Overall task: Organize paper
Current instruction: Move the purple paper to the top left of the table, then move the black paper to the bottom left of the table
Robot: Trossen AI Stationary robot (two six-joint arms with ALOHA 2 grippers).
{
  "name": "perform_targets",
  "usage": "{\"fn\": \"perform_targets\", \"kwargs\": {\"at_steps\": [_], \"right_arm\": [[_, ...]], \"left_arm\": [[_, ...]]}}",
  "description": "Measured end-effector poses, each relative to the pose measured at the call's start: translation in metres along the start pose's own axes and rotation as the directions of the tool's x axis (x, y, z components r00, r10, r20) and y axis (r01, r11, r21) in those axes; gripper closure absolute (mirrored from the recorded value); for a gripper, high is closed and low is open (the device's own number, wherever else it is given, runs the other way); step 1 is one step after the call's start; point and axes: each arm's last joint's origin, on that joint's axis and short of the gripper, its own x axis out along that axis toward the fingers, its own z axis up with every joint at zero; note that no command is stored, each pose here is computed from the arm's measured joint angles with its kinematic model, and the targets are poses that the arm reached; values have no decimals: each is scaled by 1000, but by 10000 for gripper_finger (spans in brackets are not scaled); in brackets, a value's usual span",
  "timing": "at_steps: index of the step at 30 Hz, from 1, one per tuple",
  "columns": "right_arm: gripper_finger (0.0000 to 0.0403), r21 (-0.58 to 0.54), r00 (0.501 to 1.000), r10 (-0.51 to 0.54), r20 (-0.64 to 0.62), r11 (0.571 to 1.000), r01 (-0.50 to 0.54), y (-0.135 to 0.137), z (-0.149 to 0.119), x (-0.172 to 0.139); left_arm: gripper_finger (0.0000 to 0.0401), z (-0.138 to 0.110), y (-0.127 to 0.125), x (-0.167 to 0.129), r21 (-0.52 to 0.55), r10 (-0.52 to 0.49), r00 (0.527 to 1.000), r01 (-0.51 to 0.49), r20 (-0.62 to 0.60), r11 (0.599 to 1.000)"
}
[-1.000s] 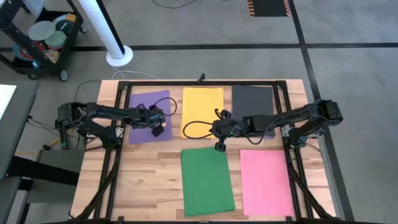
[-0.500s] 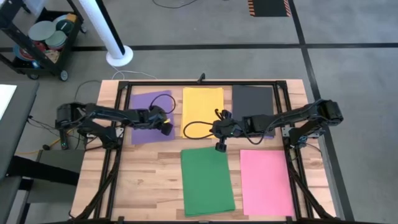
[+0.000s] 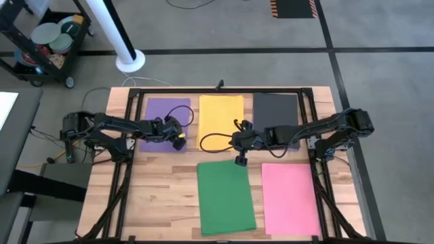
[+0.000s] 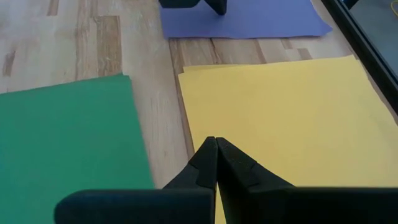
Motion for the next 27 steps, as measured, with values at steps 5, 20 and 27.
{"fn": "perform_targets", "kwargs": {"at_steps": [5, 20, 27], "right_arm": [[403, 0, 1000, 0, -1, 1000, 0, 0, 0, 0], [403, -21, 995, -46, -87, 999, 44, 10, -7, -6], [403, -2, 942, -152, -301, 987, 159, 26, -49, -15]], "left_arm": [[401, 2, -1, 0, -9, -2, 1000, 2, 16, 1000], [401, 18, -6, -10, -17, -64, 998, 64, 17, 998], [401, 26, -3, -37, -64, -156, 979, 165, 135, 984]]}}
